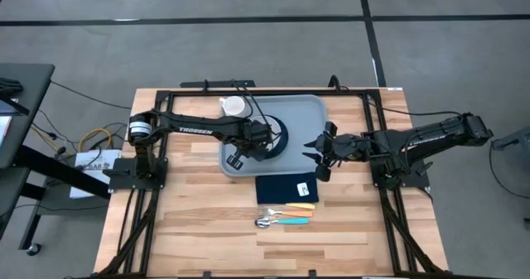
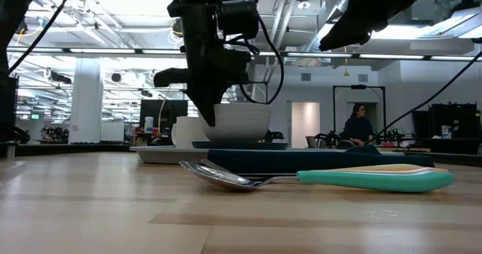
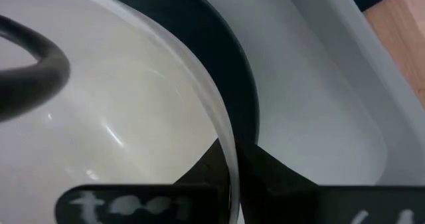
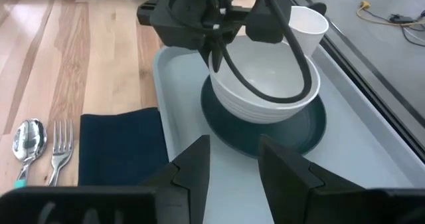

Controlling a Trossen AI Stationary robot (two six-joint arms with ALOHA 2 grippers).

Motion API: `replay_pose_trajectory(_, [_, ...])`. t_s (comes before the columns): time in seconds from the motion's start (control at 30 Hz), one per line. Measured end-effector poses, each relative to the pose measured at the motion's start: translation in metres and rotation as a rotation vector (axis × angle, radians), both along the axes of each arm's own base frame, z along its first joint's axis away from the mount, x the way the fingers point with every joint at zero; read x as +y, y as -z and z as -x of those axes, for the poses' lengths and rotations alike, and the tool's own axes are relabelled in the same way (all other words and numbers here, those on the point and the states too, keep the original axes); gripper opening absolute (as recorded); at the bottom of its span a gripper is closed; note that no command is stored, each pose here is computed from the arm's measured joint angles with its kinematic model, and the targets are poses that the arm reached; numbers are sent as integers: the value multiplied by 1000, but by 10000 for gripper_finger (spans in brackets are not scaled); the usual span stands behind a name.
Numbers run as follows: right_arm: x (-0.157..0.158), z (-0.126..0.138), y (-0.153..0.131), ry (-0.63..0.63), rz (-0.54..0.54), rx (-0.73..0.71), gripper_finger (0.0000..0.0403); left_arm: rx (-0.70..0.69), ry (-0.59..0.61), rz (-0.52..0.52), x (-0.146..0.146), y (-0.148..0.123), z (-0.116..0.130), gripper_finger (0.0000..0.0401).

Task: Set up tray
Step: Put the white bowl on the black plate on the gray serving tray

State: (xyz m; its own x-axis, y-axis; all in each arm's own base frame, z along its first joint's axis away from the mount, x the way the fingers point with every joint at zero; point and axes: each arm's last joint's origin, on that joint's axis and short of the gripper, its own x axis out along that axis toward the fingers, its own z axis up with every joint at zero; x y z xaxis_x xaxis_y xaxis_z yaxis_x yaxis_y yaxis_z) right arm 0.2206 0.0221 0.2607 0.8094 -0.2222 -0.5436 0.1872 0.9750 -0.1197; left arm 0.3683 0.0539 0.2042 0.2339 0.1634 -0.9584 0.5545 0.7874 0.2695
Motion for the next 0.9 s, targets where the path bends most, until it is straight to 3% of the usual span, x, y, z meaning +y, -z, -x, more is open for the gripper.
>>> replay_pose_trajectory(0.9, [0, 0, 0, 0, 0, 0, 118, -25, -4, -2, 0, -1, -2, 0])
